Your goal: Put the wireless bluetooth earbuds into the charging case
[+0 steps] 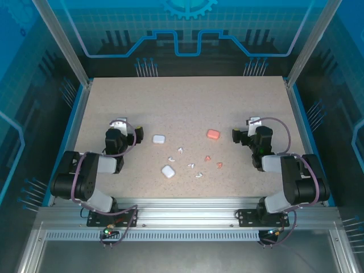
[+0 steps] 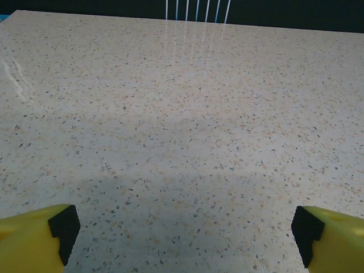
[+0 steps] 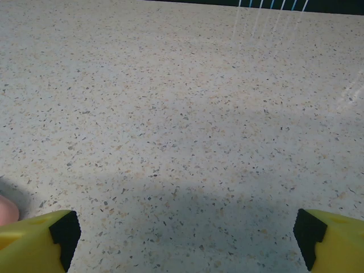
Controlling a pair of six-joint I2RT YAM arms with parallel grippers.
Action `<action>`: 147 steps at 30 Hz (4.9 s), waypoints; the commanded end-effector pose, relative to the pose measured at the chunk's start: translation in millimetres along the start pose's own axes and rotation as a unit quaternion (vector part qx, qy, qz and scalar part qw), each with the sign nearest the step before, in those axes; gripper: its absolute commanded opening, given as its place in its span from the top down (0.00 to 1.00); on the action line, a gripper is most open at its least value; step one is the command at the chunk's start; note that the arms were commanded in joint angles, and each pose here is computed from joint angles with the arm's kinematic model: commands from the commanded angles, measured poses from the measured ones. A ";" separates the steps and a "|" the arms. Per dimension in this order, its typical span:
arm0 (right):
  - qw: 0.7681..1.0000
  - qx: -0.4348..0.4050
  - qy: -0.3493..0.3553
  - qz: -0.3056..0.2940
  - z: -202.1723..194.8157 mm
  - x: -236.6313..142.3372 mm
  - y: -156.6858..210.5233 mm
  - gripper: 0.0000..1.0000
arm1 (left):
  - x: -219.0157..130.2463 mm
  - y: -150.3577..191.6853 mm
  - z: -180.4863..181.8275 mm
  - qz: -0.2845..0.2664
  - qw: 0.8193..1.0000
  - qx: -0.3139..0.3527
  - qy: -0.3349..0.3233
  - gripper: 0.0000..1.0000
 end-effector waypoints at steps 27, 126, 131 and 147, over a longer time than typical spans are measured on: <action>1.000 -0.010 -0.003 -0.026 4.6 3.4 -11.2 0.00 | 4.9 -8.8 1.5 -0.015 1.000 0.008 0.008 0.01; 0.738 -0.465 -0.205 0.444 166.1 98.5 -19.6 0.51 | -88.3 -83.2 -18.6 0.163 0.951 -0.233 0.118 0.01; 0.756 -0.458 -0.224 0.411 167.3 85.5 -31.1 0.52 | -80.5 -83.0 -30.5 0.180 0.929 -0.263 0.187 0.01; 0.820 -0.400 -0.319 0.258 170.8 4.6 -70.2 0.53 | -50.7 -83.9 -110.0 0.234 0.811 -0.309 0.437 0.16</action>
Point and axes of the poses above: each hand's point on the last joint's axis, 136 mm out from that joint toward the fingers, its own x axis out along the fingers, its own z axis along the line the jaws close on, y = z × x, the point moved 9 cm from there along -x, back along the fingers, and after that the axes turned 7 degrees about x, right-handed, at the moved point
